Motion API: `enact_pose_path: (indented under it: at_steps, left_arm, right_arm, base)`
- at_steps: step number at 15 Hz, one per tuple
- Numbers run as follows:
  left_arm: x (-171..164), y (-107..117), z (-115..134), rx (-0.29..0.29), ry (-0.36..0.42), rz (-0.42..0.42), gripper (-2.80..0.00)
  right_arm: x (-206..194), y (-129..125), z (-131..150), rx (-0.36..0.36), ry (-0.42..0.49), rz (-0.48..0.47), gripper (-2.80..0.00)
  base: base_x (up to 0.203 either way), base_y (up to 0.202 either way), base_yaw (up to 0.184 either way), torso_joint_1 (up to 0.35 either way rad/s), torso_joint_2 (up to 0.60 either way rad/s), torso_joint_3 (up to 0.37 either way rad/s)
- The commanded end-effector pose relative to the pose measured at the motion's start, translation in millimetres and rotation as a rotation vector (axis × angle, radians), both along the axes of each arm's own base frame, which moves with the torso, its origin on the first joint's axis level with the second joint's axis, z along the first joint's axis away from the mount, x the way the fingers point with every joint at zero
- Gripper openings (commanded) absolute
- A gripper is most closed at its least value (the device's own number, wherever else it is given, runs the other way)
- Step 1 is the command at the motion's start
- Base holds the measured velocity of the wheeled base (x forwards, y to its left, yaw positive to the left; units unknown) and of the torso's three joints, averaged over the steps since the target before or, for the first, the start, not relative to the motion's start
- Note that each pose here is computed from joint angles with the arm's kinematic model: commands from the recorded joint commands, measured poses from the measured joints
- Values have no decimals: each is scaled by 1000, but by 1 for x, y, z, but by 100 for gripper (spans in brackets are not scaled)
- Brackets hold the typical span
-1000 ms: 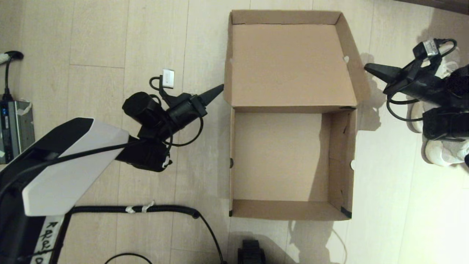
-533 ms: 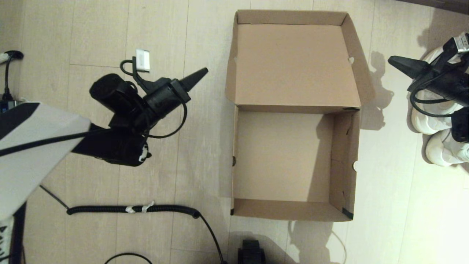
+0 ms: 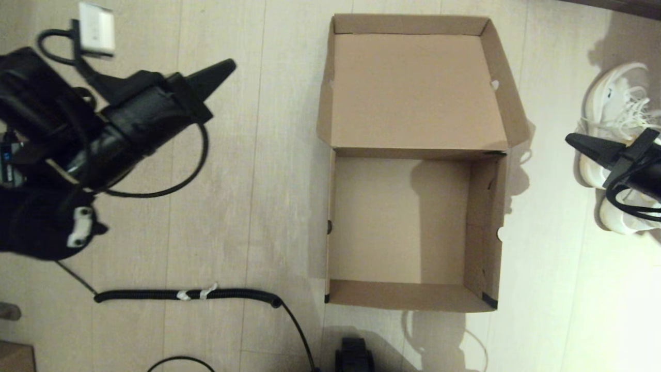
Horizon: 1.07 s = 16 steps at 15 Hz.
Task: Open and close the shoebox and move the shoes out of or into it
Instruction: Close the shoe box
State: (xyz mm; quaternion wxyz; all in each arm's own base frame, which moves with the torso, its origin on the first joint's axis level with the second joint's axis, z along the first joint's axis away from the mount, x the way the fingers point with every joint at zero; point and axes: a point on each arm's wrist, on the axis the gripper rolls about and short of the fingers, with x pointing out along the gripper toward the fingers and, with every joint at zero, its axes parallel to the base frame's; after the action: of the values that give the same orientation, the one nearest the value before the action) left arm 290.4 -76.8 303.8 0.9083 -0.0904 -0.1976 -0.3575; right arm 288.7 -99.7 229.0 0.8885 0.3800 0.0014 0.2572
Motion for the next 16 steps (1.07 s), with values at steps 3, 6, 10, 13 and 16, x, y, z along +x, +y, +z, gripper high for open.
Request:
enact_pose_path:
  at_steps: [3, 6, 10, 13, 16]
  left_arm:
    - [-73, 48, 6, 60, 44, 272, -280]
    - [-33, 48, -6, 84, 125, 359, -280]
    - [60, 46, 3, 71, 80, 393, -280]
    - [131, 39, -14, 71, 41, 360, -280]
    - [177, 16, -21, 48, -31, 206, -280]
  right_arm:
    - [-34, 21, 1, -384, 34, -496, -280]
    - [-14, 29, 40, -462, 77, -845, -280]
    - [49, 31, 96, -485, 4, -803, -280]
    - [114, 36, 69, -453, 77, -584, -280]
    - [154, 39, 61, -351, 61, -408, -280]
  base:
    - [0, 0, 0, 0, 0, 0]
    - [0, 0, 0, 0, 0, 0]
    - [0, 0, 0, 0, 0, 0]
    - [0, 0, 0, 0, 0, 0]
    - [0, 0, 0, 0, 0, 0]
